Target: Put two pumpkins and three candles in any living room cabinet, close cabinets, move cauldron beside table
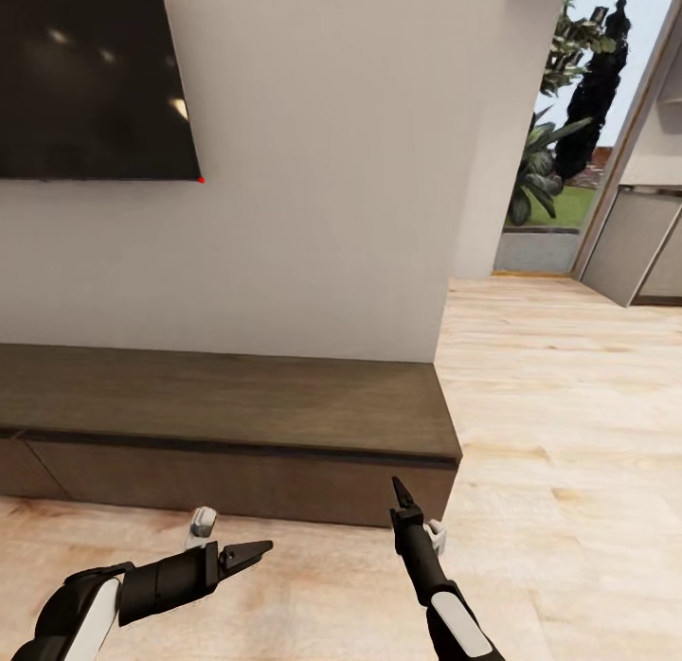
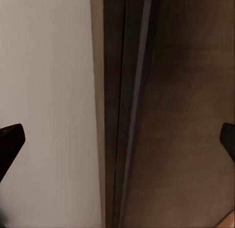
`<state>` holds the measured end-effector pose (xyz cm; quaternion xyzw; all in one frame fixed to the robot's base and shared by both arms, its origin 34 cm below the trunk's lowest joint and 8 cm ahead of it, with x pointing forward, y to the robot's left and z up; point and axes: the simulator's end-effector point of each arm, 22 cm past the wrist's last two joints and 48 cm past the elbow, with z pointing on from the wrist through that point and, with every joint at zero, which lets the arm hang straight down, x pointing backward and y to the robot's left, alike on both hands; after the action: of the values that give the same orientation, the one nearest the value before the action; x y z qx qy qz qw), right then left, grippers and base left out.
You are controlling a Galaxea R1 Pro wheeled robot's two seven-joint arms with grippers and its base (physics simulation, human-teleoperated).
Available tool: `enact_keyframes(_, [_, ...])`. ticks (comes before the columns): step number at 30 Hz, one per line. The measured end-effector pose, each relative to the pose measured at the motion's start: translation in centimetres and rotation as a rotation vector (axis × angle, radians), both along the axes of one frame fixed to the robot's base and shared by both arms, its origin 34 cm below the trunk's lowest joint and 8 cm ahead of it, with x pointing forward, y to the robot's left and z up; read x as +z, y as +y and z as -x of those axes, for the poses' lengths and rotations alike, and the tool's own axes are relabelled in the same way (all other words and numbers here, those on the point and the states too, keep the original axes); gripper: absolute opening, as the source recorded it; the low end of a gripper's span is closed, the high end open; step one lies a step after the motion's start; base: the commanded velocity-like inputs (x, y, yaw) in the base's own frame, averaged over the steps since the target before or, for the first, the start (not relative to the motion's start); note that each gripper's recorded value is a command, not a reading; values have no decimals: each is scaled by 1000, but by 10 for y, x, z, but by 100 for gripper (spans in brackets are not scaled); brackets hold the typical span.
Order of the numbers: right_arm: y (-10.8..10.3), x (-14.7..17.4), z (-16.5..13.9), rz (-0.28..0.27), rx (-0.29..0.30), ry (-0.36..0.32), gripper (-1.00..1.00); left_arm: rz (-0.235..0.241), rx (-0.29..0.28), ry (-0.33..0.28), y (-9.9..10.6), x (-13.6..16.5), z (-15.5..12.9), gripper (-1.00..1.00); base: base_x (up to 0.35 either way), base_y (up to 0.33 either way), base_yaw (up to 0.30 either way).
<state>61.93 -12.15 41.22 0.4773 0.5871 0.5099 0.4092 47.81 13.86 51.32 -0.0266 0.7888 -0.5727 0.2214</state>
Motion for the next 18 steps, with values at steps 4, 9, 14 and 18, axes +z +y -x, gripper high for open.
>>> enact_keyframes(4, [0,0,0,0,0,1,100,0,0,1,0,0,0,100,208,0,0])
enact_keyframes(9, [0,-1,0,1,0,6,100,1,0,1,-1,0,0,100,168,0,0])
enact_keyframes(14, [0,-3,0,2,0,11,100,2,-1,1,-1,0,0,100,83,0,0])
enact_keyframes(18, [0,-2,0,3,0,10,100,1,-1,1,-1,0,0,100,35,0,0])
